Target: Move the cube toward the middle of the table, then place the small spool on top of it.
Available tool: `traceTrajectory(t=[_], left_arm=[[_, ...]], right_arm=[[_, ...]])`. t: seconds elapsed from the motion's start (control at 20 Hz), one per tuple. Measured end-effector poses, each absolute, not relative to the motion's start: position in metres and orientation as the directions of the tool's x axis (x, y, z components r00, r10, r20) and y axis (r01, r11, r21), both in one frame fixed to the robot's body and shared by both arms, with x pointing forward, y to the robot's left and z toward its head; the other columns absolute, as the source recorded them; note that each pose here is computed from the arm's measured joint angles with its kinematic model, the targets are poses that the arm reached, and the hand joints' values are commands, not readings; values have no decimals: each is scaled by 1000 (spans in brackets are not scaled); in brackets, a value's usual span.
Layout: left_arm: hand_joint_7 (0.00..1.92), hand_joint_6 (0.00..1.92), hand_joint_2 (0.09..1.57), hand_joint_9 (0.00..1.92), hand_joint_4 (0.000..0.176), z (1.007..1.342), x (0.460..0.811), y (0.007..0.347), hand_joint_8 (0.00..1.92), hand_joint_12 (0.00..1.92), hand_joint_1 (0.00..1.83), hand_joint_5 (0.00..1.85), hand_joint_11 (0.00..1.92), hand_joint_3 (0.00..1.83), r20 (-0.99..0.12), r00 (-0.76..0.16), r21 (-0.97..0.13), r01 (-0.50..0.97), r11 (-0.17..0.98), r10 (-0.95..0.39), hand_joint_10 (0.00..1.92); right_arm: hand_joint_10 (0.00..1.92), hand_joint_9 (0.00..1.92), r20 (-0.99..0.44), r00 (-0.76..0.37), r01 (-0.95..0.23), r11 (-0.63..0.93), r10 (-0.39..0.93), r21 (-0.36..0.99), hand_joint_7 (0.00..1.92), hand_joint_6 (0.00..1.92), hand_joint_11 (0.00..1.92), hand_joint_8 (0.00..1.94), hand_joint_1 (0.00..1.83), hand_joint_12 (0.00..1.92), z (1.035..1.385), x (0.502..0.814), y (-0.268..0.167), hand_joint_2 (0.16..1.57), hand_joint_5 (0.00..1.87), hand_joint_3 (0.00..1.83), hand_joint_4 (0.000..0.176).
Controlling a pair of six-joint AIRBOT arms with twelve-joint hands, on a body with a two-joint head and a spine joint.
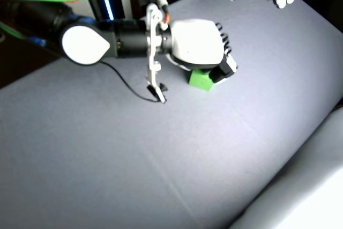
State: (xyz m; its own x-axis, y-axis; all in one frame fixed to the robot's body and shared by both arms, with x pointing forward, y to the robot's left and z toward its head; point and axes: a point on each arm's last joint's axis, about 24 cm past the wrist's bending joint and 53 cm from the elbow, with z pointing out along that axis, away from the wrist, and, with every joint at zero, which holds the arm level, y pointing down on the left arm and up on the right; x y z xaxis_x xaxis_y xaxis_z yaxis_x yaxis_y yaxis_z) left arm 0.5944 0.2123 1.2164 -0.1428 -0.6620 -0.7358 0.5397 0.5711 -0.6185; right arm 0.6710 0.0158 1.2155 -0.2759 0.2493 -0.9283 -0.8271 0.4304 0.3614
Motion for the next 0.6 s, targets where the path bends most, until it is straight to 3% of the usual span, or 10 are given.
traceTrajectory(t=[0.05, 0.1, 0.2, 0.3, 0.35, 0.45, 0.55, 0.6], left_arm=[[333, 2, 921, 458, 64, 1216, 594, 212, 1, 983, 906, 204, 0, 2, -734, -145, -621, 540, 568, -664, 3], [333, 2, 922, 459, 63, 1215, 594, 211, 1, 968, 910, 206, 0, 2, -732, -148, -623, 539, 567, -665, 3], [320, 3, 923, 450, 64, 1215, 594, 211, 2, 925, 904, 204, 7, 0, -731, -147, -624, 540, 566, -666, 0], [331, 4, 921, 448, 76, 1216, 594, 211, 6, 924, 900, 209, 0, 0, -730, -145, -624, 541, 564, -668, 0], [328, 1, 924, 447, 69, 1216, 594, 211, 3, 901, 899, 205, 0, 0, -730, -146, -624, 541, 564, -668, 0], [319, 1, 927, 451, 75, 1216, 594, 211, 1, 921, 897, 201, 0, 1, -730, -146, -624, 541, 564, -667, 1], [327, 4, 917, 452, 81, 1216, 594, 211, 3, 934, 885, 214, 2, 0, -730, -146, -624, 541, 564, -668, 1], [329, 4, 918, 450, 83, 1216, 594, 211, 3, 938, 873, 214, 7, 0, -730, -146, -624, 541, 564, -668, 0]], right_arm=[[955, 623, -928, -276, -826, 433, 249, 362, 693, 5, 503, 347, 1073, 1493, 1215, 671, 16, 897, 808, 0, 0], [937, 672, -929, -277, -825, 435, 245, 361, 700, 0, 611, 230, 1073, 1458, 1214, 672, 16, 890, 791, 0, 0], [853, 648, -930, -280, -824, 437, 238, 360, 684, 0, 607, 102, 1071, 1380, 1212, 671, 18, 885, 751, 1, 0], [791, 655, -931, -279, -825, 438, 235, 358, 715, 2, 603, 72, 1071, 1331, 1211, 671, 18, 888, 761, 0, 0], [837, 633, -931, -279, -825, 438, 235, 358, 723, 1, 559, 62, 1071, 1408, 1211, 671, 18, 885, 764, 0, 0], [1189, 448, -931, -280, -823, 441, 233, 358, 750, 2, 392, 120, 1099, 1633, 1211, 672, 18, 867, 791, 0, 0], [914, 581, -931, -281, -822, 444, 232, 358, 729, 1, 497, 94, 1069, 1446, 1210, 672, 18, 866, 783, 0, 0], [874, 621, -931, -281, -822, 443, 232, 358, 746, 1, 543, 91, 1074, 1413, 1210, 672, 18, 864, 787, 0, 0]])
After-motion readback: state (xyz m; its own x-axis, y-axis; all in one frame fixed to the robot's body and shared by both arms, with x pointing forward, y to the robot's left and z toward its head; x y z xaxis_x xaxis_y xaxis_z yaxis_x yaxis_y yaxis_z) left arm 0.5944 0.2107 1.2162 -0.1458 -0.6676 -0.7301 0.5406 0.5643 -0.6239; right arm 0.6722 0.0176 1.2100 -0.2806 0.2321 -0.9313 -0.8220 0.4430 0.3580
